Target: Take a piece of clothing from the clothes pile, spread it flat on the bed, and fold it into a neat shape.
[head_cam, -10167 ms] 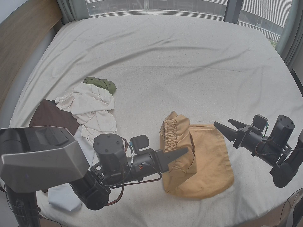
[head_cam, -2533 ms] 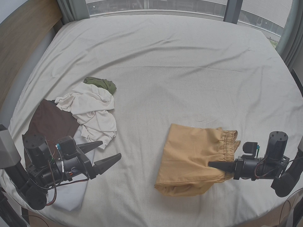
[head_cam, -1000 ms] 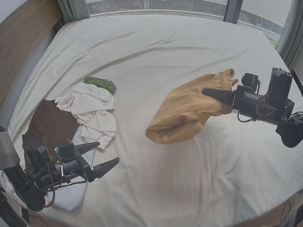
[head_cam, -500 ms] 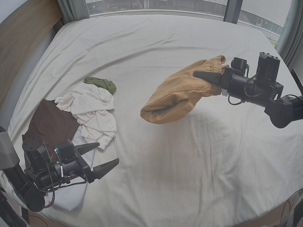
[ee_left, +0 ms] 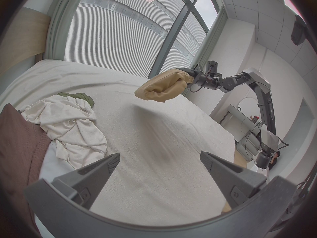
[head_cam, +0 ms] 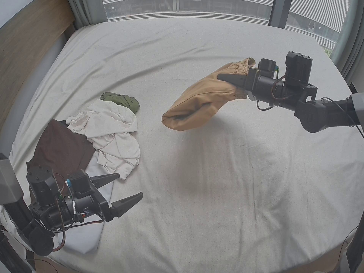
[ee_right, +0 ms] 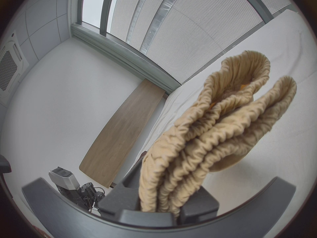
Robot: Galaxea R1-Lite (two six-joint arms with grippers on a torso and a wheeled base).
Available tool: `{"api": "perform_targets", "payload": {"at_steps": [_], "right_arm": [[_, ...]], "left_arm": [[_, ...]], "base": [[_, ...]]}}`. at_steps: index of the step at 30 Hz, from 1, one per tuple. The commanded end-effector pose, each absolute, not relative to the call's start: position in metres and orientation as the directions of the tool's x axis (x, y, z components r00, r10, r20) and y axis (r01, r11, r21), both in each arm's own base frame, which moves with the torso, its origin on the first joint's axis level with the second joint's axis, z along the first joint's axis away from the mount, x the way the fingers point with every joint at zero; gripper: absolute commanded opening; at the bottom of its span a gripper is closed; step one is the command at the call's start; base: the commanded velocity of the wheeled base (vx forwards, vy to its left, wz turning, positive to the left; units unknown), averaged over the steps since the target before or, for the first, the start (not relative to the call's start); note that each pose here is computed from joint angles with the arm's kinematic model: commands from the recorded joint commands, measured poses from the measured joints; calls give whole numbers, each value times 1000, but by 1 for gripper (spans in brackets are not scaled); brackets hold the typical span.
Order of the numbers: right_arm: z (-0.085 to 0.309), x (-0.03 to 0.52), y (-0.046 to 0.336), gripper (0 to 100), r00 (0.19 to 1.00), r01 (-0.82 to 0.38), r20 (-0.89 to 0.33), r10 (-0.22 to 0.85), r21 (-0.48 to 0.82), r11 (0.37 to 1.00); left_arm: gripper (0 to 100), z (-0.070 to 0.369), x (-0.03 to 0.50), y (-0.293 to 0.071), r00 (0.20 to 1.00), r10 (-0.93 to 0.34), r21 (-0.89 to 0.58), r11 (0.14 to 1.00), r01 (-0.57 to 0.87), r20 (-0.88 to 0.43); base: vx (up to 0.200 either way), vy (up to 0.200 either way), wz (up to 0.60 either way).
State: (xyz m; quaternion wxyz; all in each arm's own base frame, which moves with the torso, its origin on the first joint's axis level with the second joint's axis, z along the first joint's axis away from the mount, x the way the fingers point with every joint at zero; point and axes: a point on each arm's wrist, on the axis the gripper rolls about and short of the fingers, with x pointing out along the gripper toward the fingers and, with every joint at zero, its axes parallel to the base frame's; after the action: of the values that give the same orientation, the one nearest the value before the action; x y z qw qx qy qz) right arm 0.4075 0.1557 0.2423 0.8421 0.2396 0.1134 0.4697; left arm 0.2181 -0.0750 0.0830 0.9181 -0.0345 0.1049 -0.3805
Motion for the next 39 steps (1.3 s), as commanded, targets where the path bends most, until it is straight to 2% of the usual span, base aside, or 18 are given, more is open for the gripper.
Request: {"api": "perform_targets", "payload": {"at_steps": [1, 10, 18, 27, 32, 39], "right_arm": [[228, 435, 167, 0, 531, -732, 24, 847, 517, 444], [222, 466, 161, 0, 560, -716, 28, 828, 519, 467], [152, 500, 144, 0, 601, -622, -84, 795, 576, 531], [112, 484, 126, 0, 597, -558, -220, 772, 578, 596], [99, 477, 123, 0, 641, -532, -226, 734, 558, 636], [97, 476, 122, 0, 648, -540, -208, 733, 553, 635]], "left_arm": [[100, 83, 213, -73, 687, -705, -149, 709, 690, -174], [100, 83, 211, -73, 686, -706, -152, 708, 690, -176], [100, 86, 207, -72, 684, -710, -156, 704, 693, -167], [100, 86, 207, -72, 682, -712, -156, 702, 695, -167], [100, 86, 208, -72, 681, -713, -156, 701, 696, -166], [100, 86, 209, -72, 681, -713, -157, 701, 696, -166]], "base": [[0, 0, 0], [0, 0, 0], [0, 0, 0], [0, 0, 0], [0, 0, 0], [0, 0, 0]]}}
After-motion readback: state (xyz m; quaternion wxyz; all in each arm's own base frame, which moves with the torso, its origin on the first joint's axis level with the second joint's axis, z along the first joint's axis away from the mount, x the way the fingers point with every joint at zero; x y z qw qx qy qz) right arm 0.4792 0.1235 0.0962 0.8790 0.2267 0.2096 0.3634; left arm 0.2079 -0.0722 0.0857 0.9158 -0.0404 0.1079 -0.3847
